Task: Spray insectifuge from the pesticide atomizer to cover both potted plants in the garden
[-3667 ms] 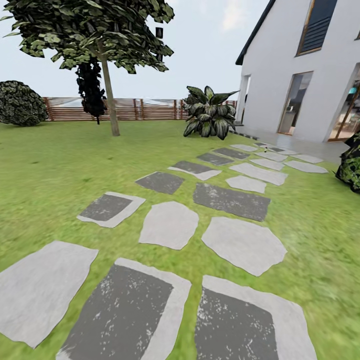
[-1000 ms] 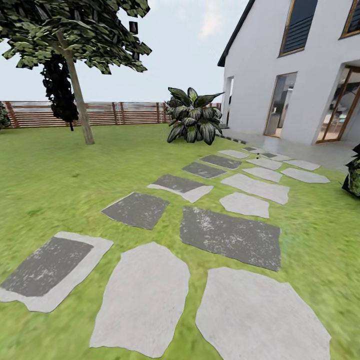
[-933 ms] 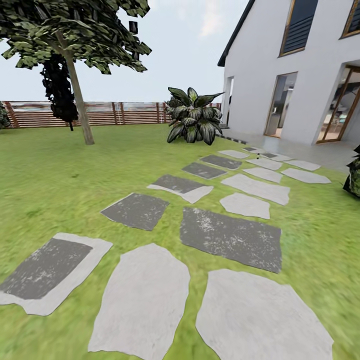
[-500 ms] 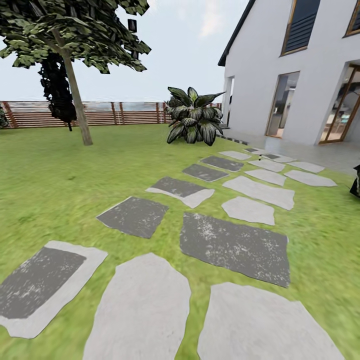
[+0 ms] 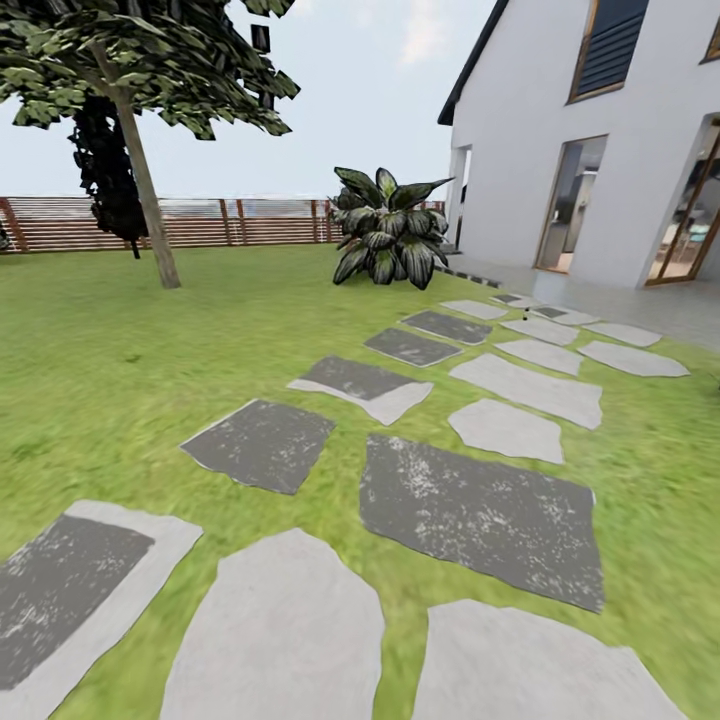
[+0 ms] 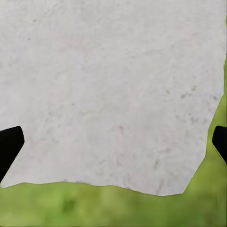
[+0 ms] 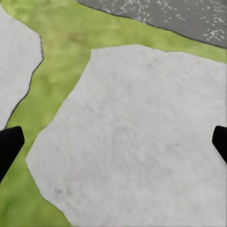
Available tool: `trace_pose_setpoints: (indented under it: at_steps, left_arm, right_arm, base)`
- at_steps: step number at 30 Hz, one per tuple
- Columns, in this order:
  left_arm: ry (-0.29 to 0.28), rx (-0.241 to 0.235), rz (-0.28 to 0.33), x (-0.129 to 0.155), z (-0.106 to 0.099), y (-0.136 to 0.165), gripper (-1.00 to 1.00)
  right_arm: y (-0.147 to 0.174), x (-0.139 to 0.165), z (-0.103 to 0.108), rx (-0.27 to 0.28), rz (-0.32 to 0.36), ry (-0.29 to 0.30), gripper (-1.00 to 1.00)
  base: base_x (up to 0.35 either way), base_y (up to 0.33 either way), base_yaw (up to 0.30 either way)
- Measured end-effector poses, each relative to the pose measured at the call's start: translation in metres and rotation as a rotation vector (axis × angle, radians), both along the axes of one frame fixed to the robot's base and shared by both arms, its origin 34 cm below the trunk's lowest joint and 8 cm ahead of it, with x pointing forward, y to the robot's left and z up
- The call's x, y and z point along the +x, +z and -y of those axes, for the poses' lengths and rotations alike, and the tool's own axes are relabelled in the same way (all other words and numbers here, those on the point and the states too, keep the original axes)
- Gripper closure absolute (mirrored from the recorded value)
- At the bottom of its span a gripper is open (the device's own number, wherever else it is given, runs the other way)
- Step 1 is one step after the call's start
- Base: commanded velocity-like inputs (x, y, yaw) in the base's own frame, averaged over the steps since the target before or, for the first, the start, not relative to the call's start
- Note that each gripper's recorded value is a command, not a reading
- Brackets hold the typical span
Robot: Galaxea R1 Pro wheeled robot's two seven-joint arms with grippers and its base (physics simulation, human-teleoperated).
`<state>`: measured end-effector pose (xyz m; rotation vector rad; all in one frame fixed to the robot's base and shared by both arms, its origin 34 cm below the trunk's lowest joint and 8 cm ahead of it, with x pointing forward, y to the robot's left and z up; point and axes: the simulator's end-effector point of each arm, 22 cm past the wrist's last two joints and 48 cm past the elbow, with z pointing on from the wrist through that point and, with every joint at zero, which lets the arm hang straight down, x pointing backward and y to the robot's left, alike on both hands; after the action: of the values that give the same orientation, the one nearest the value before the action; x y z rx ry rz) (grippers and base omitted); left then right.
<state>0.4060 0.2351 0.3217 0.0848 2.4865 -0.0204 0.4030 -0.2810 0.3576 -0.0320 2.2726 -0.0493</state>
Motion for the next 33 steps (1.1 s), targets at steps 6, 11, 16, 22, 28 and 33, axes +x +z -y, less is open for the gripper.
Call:
trace_pose_setpoints:
  at_steps: [6,11,16,22,28,33]
  left_arm:
    - [0.0,0.0,0.0,0.0,-0.0003,0.0,-1.0]
    - [0.0,0.0,0.0,0.0,-0.0003,0.0,-1.0]
    - [0.0,0.001,0.0,0.0001,-0.0004,0.0,-1.0]
    - [0.0,0.001,0.0,0.0001,-0.0004,0.0,-1.0]
    - [0.0,0.001,-0.001,-0.0001,-0.0005,-0.0002,-1.0]
    - [0.0,0.001,-0.002,-0.0005,-0.0006,-0.0008,-1.0]
  right_arm:
    - [0.0,0.0,0.0002,0.0,0.0,-0.001,-1.0]
    - [-0.0002,-0.0004,0.0012,-0.001,-0.001,-0.004,-1.0]
    - [-0.0006,-0.001,0.0015,-0.001,-0.002,-0.005,-1.0]
    - [-0.0011,-0.0016,0.0016,-0.001,-0.004,-0.005,-1.0]
    - [-0.0016,-0.0022,0.0016,-0.001,-0.006,-0.005,-1.0]
    - [-0.0024,-0.003,0.0016,-0.001,-0.009,-0.005,-1.0]
  base:
    - [0.339,0.0,0.0]
    - [0.339,0.0,0.0]
    - [0.339,0.0,0.0]
    - [0.339,0.0,-0.001]
    - [0.339,0.0,-0.103]
    - [0.339,0.0,-0.15]
